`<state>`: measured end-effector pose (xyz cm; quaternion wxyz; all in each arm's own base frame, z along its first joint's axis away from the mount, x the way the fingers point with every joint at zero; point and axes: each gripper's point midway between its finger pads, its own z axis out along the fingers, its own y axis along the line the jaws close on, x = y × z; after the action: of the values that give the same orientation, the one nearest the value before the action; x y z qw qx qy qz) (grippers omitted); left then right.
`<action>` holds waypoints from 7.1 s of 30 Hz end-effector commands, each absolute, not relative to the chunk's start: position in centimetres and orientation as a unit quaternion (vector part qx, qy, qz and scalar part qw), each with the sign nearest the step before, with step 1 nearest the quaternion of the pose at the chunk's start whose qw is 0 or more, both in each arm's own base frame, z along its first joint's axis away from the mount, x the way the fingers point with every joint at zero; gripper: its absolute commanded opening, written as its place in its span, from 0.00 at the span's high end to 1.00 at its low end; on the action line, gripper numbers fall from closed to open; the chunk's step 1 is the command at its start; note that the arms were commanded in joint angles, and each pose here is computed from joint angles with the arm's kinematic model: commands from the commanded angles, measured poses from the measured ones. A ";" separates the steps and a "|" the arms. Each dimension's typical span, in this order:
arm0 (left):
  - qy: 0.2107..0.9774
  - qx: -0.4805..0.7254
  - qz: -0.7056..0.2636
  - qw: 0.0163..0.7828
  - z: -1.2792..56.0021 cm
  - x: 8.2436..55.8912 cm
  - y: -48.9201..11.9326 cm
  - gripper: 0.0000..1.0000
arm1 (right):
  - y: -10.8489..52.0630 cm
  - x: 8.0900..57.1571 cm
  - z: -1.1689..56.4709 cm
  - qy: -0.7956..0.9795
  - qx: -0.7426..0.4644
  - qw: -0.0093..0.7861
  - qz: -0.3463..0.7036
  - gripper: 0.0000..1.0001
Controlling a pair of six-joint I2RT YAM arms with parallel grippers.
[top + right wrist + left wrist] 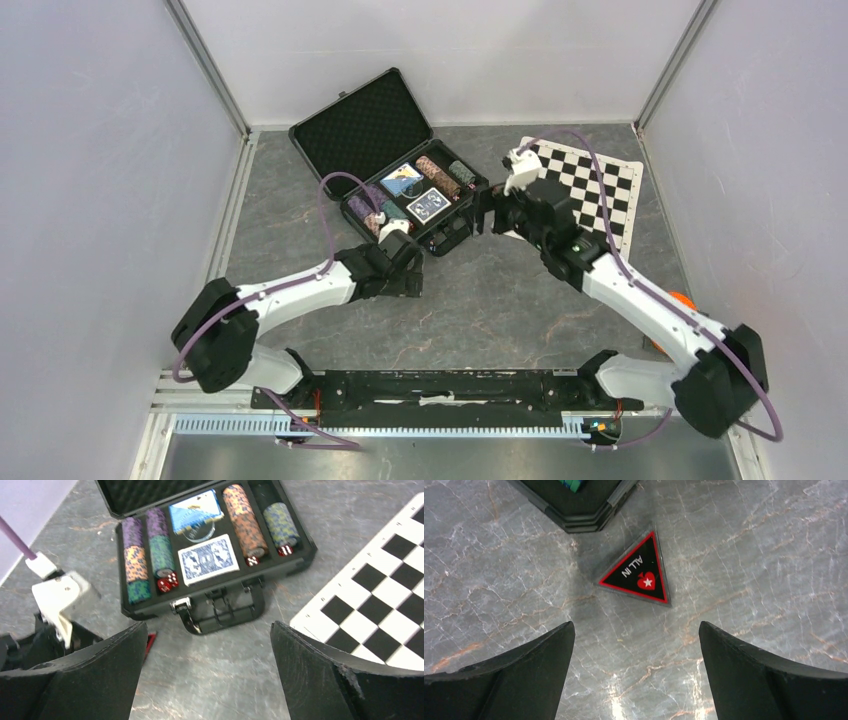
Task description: Pack up texas hold em set
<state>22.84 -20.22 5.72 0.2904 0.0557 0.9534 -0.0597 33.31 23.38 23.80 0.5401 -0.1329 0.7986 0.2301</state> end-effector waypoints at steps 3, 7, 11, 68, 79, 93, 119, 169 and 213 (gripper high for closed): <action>0.951 0.054 -0.020 0.305 5.7 24.6 -20.1 0.00 | 19.2 30.7 24.2 0.777 -0.102 0.588 0.200 0.02; 0.953 0.042 -0.013 0.300 4.7 25.2 -20.3 0.00 | 17.4 29.4 24.0 0.769 -0.084 0.603 0.193 0.02; 0.952 0.030 -0.012 0.305 3.9 26.0 -20.7 0.03 | 16.2 28.4 24.3 0.760 -0.072 0.617 0.189 0.02; 0.924 0.014 -0.103 0.369 17.2 34.2 -22.0 0.38 | 14.5 27.2 24.7 0.760 -0.053 0.623 0.176 0.02; 0.925 0.025 0.000 0.380 15.8 42.8 -21.2 0.38 | 14.0 26.8 24.2 0.768 -0.057 0.616 0.167 0.02; 0.943 -0.017 0.052 0.328 12.2 44.1 -17.9 0.29 | 14.3 27.1 22.0 0.788 -0.048 0.592 0.162 0.02; 0.839 -0.233 -0.157 0.466 23.2 45.8 -5.1 0.00 | 23.4 37.1 13.7 0.814 -0.097 0.446 0.360 0.04; 0.698 -0.306 -0.352 0.544 26.0 47.3 2.8 0.01 | 22.4 36.6 -1.2 0.932 -0.214 0.277 0.093 0.67; 0.618 -0.381 -0.546 0.418 20.3 60.3 0.0 0.07 | 18.5 27.7 -0.5 0.931 -0.241 0.253 0.107 0.67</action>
<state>59.82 0.17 17.70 0.4196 -0.3614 0.6803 -0.4802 30.51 19.99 1.62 0.3147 -0.2333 0.9126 0.1167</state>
